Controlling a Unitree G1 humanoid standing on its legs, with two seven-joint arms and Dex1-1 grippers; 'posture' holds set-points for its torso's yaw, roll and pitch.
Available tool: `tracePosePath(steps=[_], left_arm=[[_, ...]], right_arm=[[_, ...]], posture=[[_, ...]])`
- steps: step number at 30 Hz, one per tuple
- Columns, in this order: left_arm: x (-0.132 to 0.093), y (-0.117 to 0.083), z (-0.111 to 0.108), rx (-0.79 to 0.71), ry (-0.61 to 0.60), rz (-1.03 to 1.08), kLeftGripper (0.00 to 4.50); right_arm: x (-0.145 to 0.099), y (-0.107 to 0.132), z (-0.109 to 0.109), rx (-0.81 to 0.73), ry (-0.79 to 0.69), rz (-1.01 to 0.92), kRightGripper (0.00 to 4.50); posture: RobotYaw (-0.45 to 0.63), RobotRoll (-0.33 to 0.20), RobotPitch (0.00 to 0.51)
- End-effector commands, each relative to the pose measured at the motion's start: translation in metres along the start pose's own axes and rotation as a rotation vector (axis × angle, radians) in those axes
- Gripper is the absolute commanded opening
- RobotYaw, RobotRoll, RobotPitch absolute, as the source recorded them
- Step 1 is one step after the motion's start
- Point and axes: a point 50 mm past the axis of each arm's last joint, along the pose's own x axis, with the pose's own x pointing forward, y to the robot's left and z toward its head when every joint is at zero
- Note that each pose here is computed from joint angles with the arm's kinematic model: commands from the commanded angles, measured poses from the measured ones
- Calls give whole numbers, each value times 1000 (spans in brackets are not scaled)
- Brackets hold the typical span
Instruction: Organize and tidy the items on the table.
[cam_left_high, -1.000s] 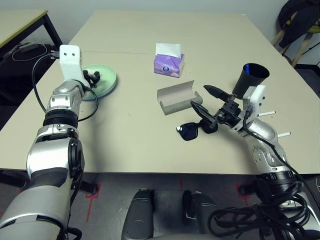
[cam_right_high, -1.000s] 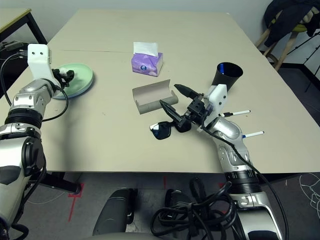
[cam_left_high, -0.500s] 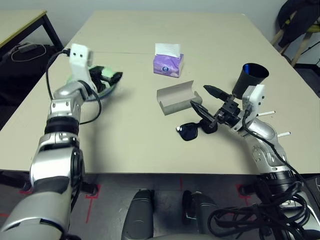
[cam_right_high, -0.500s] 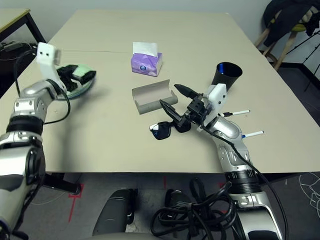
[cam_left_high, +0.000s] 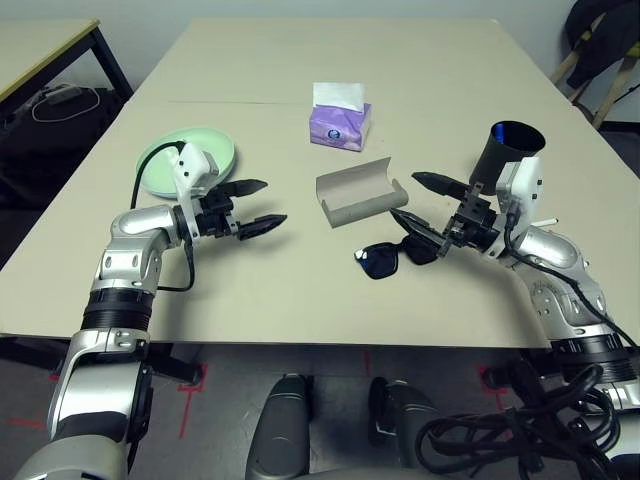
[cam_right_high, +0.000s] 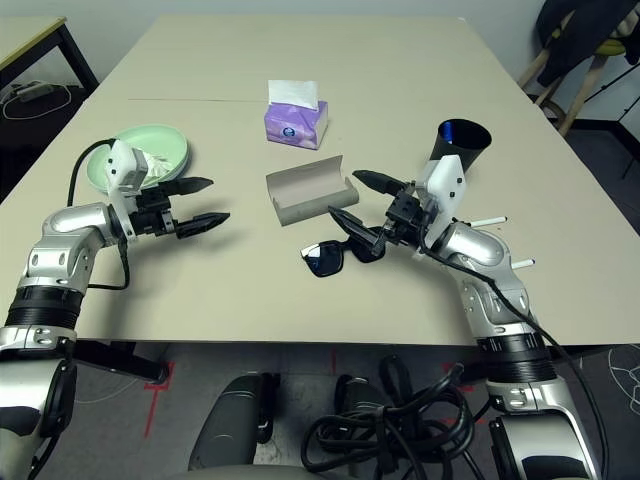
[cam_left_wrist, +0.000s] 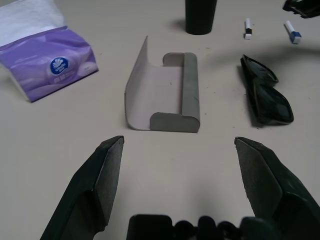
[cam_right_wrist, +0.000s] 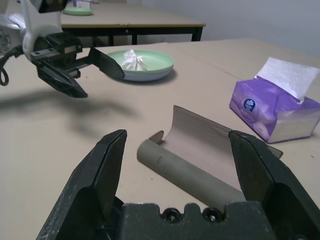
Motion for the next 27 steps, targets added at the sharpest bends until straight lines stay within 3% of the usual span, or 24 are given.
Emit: tracePosePath(steps=[1,7,15,22,27], left_arm=[[7,-16,-9,46,14,-116,4485],[13,-33,-22,79,9,-228,4485],[17,-45,-24,83,-15,-281,4485],[20,-49,-18,80,-47,-261,4485],[24,-50,-14,76,-68,-240,4485]], right_arm=[[6,-6,6,-95,145,56,4500],[18,-4,19,-208,333,166,4500],[26,27,47,-289,555,412,4500],[35,23,61,-438,773,503,4500],[40,16,57,-541,955,590,4500]], posture=[[157,0,188],[144,0,206],[155,0,220],[178,0,226],[197,0,230]])
